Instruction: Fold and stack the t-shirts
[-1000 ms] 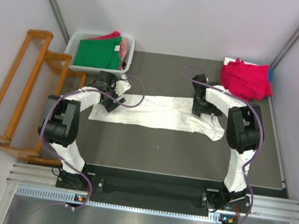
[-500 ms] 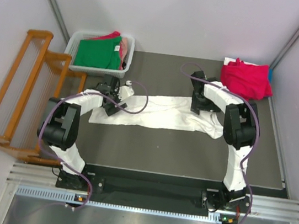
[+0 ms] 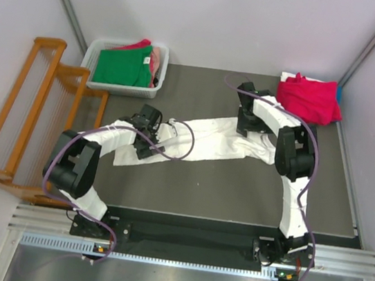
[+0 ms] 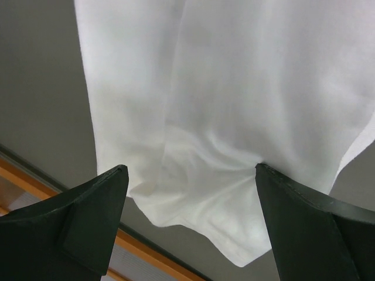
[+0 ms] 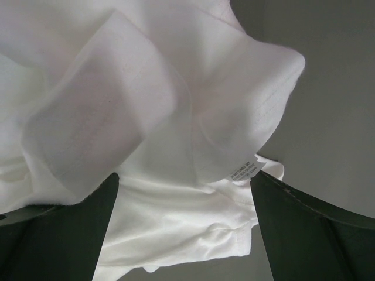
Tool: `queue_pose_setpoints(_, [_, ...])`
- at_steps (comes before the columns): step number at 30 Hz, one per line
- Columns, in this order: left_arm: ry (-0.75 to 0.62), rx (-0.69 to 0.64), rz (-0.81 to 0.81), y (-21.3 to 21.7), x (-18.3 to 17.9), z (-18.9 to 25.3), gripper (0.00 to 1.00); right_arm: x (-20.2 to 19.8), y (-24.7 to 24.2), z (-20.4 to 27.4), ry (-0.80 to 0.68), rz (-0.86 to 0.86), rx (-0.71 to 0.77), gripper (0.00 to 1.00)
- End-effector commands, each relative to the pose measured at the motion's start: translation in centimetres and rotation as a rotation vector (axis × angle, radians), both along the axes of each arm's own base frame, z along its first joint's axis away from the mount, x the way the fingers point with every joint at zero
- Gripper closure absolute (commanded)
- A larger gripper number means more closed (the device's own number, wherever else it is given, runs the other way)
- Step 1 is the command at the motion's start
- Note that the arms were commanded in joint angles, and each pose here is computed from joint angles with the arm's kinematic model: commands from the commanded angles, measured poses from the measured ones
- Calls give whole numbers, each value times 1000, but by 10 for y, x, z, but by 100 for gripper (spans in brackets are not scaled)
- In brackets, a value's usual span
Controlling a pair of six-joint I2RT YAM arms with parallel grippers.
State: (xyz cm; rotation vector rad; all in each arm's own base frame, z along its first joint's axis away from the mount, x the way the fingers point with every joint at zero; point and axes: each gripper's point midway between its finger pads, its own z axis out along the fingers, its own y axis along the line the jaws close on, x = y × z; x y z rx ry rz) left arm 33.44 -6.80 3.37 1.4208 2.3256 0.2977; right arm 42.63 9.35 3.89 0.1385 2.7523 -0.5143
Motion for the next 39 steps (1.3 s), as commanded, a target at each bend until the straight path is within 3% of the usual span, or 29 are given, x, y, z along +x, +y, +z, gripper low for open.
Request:
queue_pose_setpoints(1, [329,-18,-22,-8,-85,-32,4,40,30,-27,-88,-10,131,0])
queue_pose_setpoints(20, [343,-104,-140,-72,-112,-4,4,82,78,-9,-154,76,294,0])
queue_pose_setpoints(30, [349,-168,-202,-125,-117,5,4,111,126,13,-227,164,467,0])
queue_pose_setpoints(39, [356,-250,-267,-177,-121,24,4,134,139,33,-312,215,508,0])
